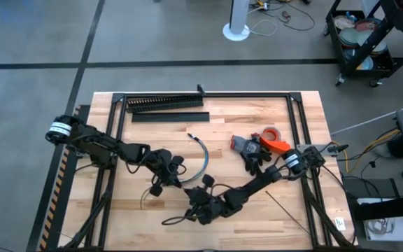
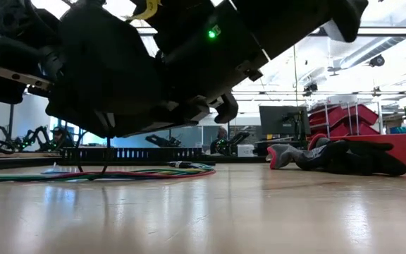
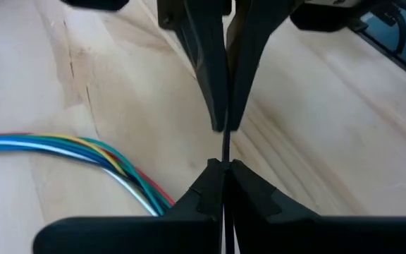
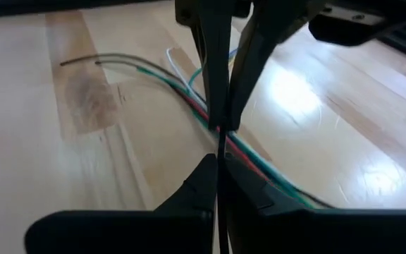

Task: Ziptie cables
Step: Wrap the black zip tie on the cable

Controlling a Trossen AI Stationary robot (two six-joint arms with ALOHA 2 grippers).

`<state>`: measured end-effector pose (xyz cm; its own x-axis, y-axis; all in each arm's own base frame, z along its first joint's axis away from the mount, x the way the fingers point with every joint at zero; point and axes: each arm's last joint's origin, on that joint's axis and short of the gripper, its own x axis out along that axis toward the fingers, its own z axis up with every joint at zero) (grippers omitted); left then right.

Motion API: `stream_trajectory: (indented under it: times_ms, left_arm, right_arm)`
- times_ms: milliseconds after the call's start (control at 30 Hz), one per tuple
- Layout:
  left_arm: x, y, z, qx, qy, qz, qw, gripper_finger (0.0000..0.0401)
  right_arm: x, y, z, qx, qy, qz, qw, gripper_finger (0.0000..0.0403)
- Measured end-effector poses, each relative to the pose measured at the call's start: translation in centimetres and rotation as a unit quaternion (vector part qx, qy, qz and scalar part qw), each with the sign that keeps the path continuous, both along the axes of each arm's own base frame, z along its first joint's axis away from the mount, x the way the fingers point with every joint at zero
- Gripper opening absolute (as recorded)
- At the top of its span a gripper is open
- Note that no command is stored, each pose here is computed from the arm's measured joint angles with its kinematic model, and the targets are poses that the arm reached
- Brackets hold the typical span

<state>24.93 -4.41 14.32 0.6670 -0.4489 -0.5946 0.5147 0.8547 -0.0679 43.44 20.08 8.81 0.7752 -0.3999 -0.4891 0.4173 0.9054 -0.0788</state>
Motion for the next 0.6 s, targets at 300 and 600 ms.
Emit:
stream_trajectory:
  times_ms: [300,600]
  left_arm:
    - [-0.2,0.0,-0.3,0.002,0.007,0.002,1.000,0.0000]
    - [-0.2,0.1,-0.3,0.003,0.008,0.004,1.000,0.0000]
  right_arm:
    - [-0.8,1.2,0.1,0.013,0.004,0.004,1.000,0.0000]
    - [-0.3,0.4,0.2,0.006,0.007,0.005,1.000,0.0085]
